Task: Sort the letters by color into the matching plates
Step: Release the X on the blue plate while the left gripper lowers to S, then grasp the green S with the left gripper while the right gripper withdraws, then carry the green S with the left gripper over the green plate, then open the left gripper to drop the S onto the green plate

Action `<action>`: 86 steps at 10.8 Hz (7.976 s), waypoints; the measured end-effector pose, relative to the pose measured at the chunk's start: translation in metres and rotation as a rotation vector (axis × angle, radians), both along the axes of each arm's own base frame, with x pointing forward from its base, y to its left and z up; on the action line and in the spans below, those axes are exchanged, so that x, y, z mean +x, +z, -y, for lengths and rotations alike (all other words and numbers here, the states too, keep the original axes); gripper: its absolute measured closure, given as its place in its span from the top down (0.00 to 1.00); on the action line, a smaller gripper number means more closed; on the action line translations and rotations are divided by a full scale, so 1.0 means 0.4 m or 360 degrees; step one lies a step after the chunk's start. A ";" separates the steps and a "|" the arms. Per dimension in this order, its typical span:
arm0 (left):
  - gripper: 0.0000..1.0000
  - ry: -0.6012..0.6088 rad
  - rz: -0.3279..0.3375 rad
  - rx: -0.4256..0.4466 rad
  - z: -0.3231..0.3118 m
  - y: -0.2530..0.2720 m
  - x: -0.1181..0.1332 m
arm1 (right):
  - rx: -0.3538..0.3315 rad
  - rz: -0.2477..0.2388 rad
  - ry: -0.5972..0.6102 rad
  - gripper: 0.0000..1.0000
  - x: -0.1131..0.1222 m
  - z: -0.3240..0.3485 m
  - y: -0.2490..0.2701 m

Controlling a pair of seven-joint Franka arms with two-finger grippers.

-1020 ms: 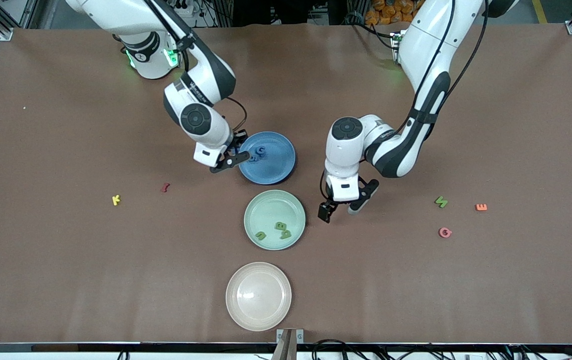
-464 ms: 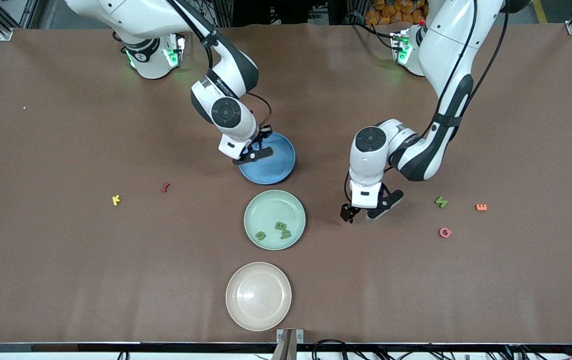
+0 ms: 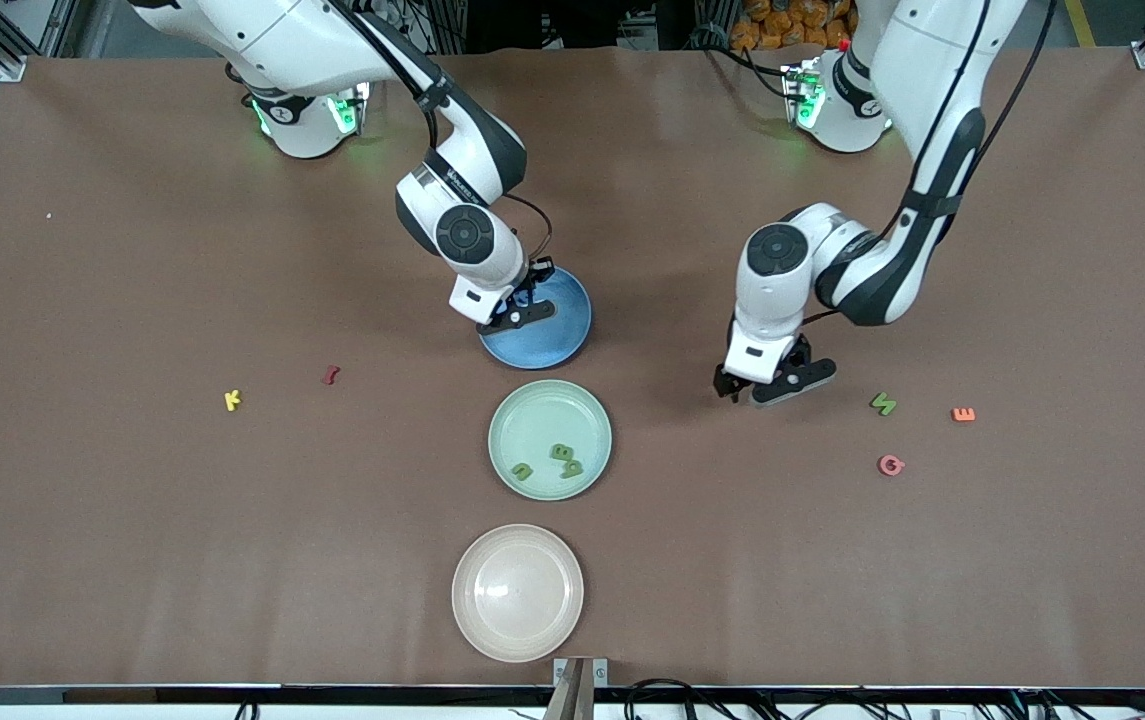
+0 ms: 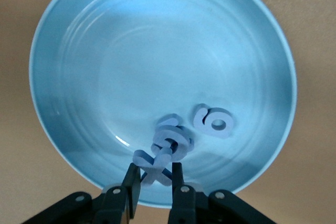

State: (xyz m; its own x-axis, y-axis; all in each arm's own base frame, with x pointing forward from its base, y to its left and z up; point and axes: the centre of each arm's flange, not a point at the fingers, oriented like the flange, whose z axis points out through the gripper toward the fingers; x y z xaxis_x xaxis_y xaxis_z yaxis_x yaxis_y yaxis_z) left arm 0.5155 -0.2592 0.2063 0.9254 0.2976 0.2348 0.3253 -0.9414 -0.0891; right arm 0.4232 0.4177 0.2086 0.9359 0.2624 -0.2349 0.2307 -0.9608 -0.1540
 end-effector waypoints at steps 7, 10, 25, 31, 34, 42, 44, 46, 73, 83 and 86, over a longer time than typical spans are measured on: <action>1.00 -0.0327 -0.0149 0.0124 -0.295 0.046 -0.005 | -0.0027 0.0028 0.0053 0.29 0.005 0.000 -0.014; 1.00 -0.0412 -0.0209 0.0067 -0.416 0.053 0.018 | -0.0023 0.0031 0.0042 0.46 0.015 0.002 -0.017; 1.00 0.0715 -0.0196 -0.0370 -0.550 -0.050 0.165 | -0.0156 0.0052 -0.0154 0.94 0.188 0.221 0.420; 1.00 0.0792 -0.0227 -0.0355 -0.579 -0.077 0.159 | -0.0194 0.0145 -0.0394 1.00 0.263 0.457 0.834; 1.00 0.0784 -0.0237 -0.0319 -0.602 -0.093 0.154 | -0.0189 0.0242 -0.0569 1.00 0.283 0.614 0.956; 0.95 0.0780 -0.0241 -0.0321 -0.576 -0.099 0.154 | -0.0192 0.0391 -0.0522 1.00 0.358 1.078 1.021; 0.67 0.0777 -0.0225 -0.0322 -0.576 -0.087 0.162 | -0.0199 0.0425 -0.0593 1.00 0.356 1.146 1.042; 0.40 0.0776 -0.0217 -0.0321 -0.577 -0.080 0.165 | -0.0200 0.0450 -0.0600 1.00 0.345 1.159 1.065; 0.36 0.0840 0.0047 -0.1105 0.358 0.209 0.215 | -0.0203 0.0326 -0.0501 1.00 0.320 1.158 1.048; 0.93 0.0729 0.0052 -0.1074 0.501 0.186 0.113 | -0.0204 0.0323 -0.0513 1.00 0.320 1.168 1.046; 1.00 0.0679 0.0110 -0.0884 0.430 0.152 0.153 | -0.0205 0.0322 -0.0520 1.00 0.319 1.174 1.046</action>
